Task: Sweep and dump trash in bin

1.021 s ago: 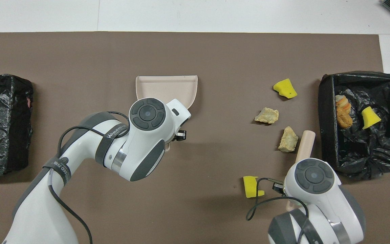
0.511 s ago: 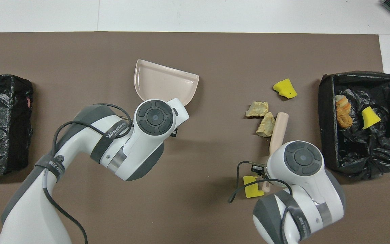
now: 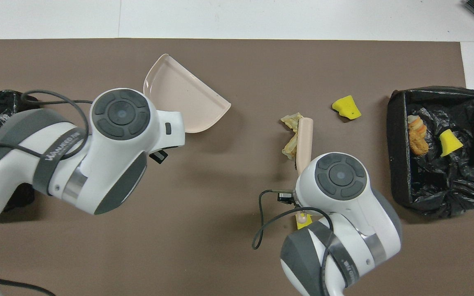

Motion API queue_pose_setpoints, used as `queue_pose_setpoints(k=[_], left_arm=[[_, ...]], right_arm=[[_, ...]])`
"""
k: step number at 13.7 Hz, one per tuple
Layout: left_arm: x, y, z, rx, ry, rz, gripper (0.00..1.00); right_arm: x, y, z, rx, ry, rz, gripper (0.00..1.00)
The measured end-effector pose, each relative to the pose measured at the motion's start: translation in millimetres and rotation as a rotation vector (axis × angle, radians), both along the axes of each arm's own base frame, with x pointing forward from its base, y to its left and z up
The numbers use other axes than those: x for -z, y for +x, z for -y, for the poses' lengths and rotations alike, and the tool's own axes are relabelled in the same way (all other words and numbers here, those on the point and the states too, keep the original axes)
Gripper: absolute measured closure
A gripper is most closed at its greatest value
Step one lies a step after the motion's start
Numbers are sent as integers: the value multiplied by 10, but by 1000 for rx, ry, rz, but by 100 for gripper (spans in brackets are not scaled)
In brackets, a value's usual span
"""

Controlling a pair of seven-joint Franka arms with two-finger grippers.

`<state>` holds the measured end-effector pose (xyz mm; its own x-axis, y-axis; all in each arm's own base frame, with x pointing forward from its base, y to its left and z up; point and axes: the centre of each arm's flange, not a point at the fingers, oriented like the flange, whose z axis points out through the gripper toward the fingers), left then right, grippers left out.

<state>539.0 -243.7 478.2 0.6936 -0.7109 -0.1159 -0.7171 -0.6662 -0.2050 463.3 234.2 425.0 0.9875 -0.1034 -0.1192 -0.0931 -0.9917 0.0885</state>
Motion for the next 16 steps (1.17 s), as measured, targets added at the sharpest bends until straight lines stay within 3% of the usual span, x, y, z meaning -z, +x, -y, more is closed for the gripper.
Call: queue_pose_setpoints(k=[3, 6, 9, 11, 16], left_arm=[[-93, 87, -414, 199, 27, -74, 67], [-28, 241, -904, 393, 37, -151, 67], [73, 321, -1080, 590, 37, -165, 67], [199, 287, -982, 631, 20, -172, 67], [634, 94, -574, 649, -44, -181, 67]], right_arm=[[-108, 340, 286, -130, -46, 39, 74], [-115, 823, 809, -227, -85, 49, 74], [28, 1263, 1398, -298, -215, 42, 74], [236, 1375, 1484, -350, -307, 20, 74], [695, 1476, 1820, -357, -366, -56, 74]])
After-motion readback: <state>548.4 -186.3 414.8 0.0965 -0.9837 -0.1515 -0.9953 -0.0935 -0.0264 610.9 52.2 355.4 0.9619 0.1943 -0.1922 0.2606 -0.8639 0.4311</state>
